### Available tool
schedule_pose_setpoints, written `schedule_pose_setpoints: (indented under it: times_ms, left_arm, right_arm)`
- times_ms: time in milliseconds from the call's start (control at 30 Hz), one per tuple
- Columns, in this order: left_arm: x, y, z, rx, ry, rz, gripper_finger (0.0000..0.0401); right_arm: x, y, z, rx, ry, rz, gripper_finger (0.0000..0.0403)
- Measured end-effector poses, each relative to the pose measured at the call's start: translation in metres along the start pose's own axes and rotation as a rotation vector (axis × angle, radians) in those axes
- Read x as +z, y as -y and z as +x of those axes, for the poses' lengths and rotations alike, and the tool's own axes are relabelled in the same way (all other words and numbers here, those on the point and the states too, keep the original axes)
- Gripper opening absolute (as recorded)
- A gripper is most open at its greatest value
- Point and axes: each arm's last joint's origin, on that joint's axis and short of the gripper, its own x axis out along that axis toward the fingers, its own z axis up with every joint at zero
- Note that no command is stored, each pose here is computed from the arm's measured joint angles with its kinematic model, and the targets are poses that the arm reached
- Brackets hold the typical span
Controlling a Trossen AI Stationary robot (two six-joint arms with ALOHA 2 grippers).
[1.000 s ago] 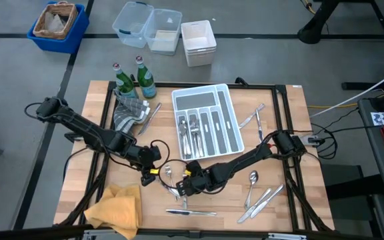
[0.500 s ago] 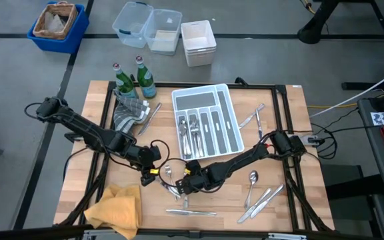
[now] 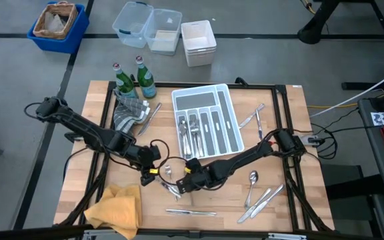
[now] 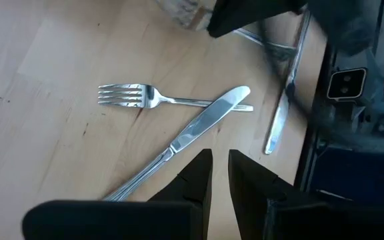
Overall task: Sort silverware
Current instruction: Put the silver fork into the silverware tray
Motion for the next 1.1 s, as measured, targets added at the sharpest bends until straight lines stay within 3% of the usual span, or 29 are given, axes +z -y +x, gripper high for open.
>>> schedule_pose_setpoints:
  times_ms: [333,567,733,833,1100]
  left_arm:
    - [0.005,0.005,-0.014,-0.061,0.105,-0.009,0.0040]
    - [0.018,0.016,-0.014,-0.116,0.276,0.077,0.0040]
    - [0.024,0.020,-0.017,-0.137,0.372,0.150,0.0040]
    - [0.031,0.022,-0.019,-0.126,0.459,0.168,0.0040]
    - [0.059,0.014,-0.027,0.016,0.812,0.019,0.0048]
  right_arm:
    - [0.017,-0.005,-0.059,-0.006,0.009,-0.150,0.0011]
    - [0.032,-0.013,-0.109,0.097,0.050,-0.274,0.0008]
    - [0.047,-0.014,-0.142,0.128,0.162,-0.350,0.0008]
    - [0.055,-0.008,-0.155,0.069,0.228,-0.370,0.0004]
    - [0.064,0.008,-0.155,-0.093,0.216,-0.478,0.0008]
